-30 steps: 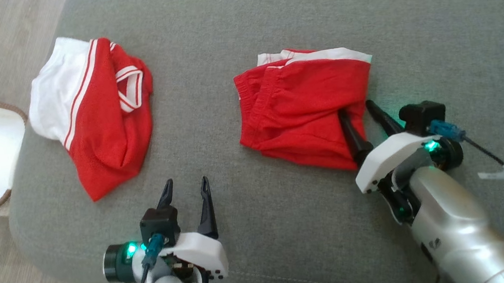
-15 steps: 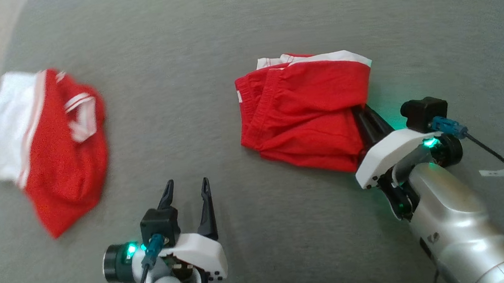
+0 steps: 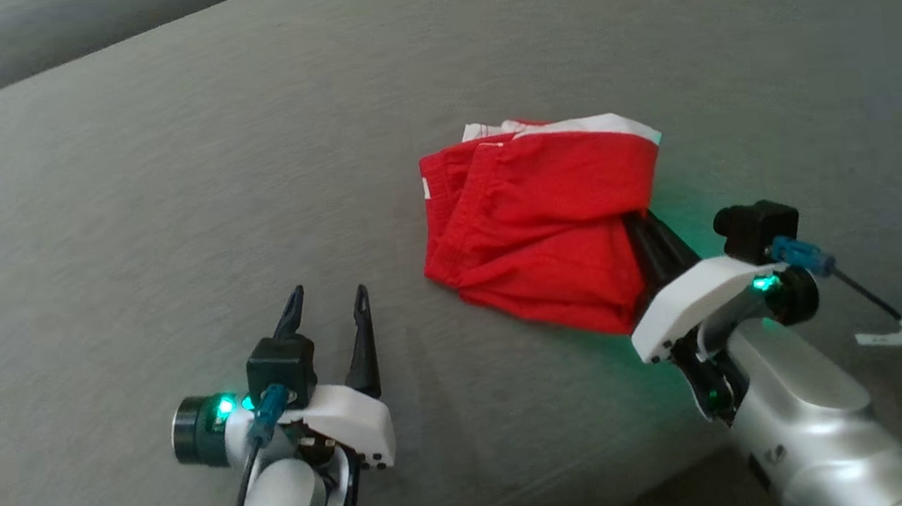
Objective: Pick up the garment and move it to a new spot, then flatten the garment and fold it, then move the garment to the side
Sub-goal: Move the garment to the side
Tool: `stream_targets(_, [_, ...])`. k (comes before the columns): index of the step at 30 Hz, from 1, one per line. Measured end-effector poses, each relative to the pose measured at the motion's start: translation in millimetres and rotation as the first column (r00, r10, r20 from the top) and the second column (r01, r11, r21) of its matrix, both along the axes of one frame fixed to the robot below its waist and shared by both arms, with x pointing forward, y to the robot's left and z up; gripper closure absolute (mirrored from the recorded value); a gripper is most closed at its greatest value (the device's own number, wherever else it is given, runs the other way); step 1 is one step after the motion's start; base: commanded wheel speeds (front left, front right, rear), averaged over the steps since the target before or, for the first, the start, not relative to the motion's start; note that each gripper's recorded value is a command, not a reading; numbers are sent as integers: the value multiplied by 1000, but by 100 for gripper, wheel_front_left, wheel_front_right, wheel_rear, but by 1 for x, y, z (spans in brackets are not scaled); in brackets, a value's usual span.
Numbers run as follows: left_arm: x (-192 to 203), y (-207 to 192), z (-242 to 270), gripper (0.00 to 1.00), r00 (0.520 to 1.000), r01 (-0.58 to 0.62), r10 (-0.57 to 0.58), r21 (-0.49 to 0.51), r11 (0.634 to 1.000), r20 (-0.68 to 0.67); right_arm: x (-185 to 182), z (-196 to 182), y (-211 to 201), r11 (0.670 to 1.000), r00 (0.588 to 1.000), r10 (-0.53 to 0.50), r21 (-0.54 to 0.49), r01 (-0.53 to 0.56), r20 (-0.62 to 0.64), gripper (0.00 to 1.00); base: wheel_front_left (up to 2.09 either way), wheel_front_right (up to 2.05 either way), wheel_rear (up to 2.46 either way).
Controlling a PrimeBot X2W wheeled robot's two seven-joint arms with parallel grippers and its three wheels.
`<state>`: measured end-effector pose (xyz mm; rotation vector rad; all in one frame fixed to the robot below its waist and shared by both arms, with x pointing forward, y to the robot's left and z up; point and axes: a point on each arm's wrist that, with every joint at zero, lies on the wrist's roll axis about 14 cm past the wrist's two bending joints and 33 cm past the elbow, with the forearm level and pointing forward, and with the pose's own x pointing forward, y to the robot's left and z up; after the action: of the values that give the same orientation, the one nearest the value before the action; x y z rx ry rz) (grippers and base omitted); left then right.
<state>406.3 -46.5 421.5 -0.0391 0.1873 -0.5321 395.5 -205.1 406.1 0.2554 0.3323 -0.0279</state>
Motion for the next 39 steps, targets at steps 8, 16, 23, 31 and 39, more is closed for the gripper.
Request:
stream_targets(8, [-19,-73,-1,0,975,221,-221,-28,975,0,-52,5,-62,979,979,-202,-18,202,-1,100,0,0,0])
stream_targets(16, [-17,-71,-6,0,974,226,-227,-33,973,-8,-42,6,-93,972,983,-184,-156,178,-24,100,0,0,0])
stream_targets(23, [-1,-30,-20,0,993,113,-113,-8,994,-32,22,38,-150,912,991,-125,-398,99,-41,100,0,0,0])
stream_targets(31, [17,13,-31,0,999,-15,15,7,1000,-50,52,39,-209,839,970,-201,-536,98,-138,100,0,0,0])
stream_targets(39, [25,30,-40,0,995,-69,69,5,998,-68,76,43,-229,807,964,-233,-578,120,-125,0,0,0,0])
